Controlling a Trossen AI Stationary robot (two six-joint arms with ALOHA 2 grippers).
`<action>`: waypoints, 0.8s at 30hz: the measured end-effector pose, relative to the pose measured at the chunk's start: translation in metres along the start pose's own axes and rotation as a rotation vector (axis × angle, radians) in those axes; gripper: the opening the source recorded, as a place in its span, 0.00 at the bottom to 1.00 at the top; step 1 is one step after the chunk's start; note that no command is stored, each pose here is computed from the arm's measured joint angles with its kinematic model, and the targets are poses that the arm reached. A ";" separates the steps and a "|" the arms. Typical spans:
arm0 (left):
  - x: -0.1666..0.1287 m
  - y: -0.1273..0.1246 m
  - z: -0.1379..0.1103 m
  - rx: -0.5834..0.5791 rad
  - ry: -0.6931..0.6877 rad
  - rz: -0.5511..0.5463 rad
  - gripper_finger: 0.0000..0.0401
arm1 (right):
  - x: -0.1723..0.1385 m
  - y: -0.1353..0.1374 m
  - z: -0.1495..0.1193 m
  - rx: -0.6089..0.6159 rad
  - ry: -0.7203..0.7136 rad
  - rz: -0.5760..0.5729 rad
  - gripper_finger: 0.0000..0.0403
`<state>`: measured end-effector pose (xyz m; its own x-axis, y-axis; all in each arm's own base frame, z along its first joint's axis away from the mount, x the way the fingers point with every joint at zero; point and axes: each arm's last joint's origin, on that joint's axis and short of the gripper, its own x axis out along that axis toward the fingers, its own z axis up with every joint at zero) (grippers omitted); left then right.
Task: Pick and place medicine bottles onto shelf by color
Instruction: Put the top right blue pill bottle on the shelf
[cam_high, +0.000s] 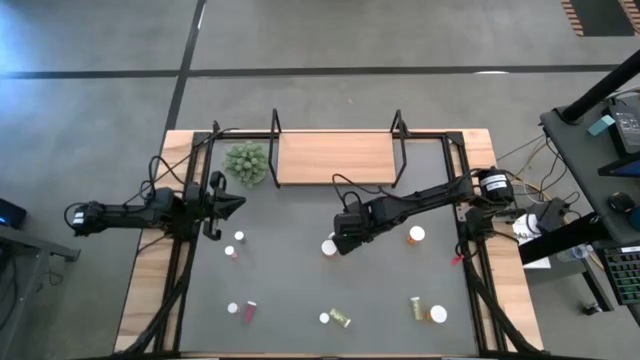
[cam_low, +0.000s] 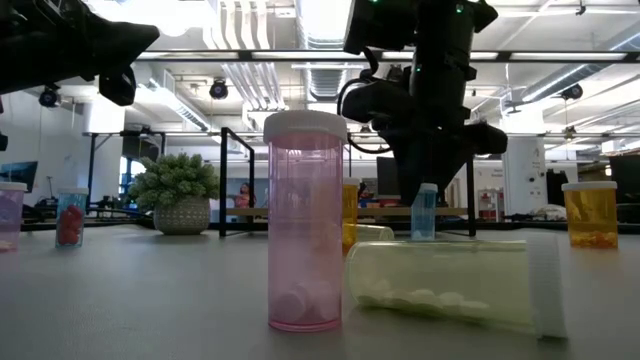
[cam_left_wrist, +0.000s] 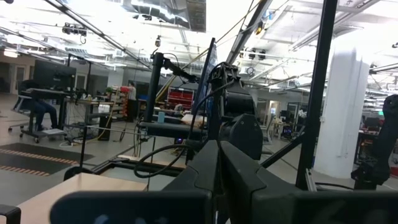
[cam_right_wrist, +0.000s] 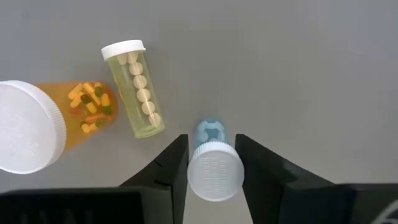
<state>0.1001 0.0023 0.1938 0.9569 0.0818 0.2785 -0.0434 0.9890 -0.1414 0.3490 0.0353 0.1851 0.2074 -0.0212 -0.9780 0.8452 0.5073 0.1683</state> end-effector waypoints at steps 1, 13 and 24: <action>0.000 0.000 0.000 0.000 0.000 0.000 0.00 | -0.001 0.000 0.001 0.000 -0.003 -0.001 0.29; 0.000 0.000 0.000 0.000 0.000 0.000 0.00 | -0.030 0.000 0.032 0.086 -0.147 -0.078 0.27; 0.000 0.000 0.000 0.000 0.000 0.000 0.00 | -0.048 -0.028 0.090 0.342 -0.248 -0.109 0.27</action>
<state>0.1001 0.0023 0.1938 0.9570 0.0819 0.2783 -0.0436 0.9890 -0.1414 0.3597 -0.0552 0.2386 0.1843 -0.2861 -0.9403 0.9746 0.1772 0.1371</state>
